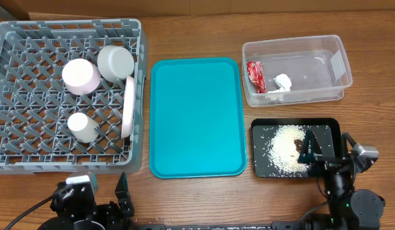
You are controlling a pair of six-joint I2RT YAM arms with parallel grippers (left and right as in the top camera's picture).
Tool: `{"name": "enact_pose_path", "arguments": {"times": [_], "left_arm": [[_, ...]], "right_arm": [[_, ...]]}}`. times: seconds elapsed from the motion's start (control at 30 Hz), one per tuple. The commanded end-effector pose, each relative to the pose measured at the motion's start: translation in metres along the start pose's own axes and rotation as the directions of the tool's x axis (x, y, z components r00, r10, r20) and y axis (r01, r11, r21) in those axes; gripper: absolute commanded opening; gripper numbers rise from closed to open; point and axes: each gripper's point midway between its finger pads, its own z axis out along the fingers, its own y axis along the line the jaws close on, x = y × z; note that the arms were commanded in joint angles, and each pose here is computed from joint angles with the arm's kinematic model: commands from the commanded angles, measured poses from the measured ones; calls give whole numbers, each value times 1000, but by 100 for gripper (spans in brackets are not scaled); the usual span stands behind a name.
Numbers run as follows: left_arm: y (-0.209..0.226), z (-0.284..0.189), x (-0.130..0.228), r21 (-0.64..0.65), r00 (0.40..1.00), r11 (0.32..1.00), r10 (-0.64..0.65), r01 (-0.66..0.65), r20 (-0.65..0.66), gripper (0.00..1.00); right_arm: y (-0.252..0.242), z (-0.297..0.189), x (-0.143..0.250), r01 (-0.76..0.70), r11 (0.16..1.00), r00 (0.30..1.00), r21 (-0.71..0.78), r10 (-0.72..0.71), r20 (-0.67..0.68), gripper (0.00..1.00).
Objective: Sort waste into correct bins and load items into the dishwasher
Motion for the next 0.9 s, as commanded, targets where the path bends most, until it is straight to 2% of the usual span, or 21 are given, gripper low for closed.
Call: {"name": "enact_pose_path", "arguments": {"times": [0.0,0.17,0.47,0.87], "left_arm": [[-1,0,1,6,1000,1000,17,-17,2,100],[-1,1,1,6,1000,1000,17,-17,1,100],[-1,1,1,6,1000,1000,17,-17,1,100],[-1,0,1,6,1000,1000,17,-17,2,100]], "right_arm": [[7,9,-3,50,997,994,-52,-44,95,100],[12,17,-10,205,977,950,-65,-183,255,100],[6,31,61,187,974,982,-129,-184,38,100],[5,31,59,188,974,982,-125,-184,43,100]]}}
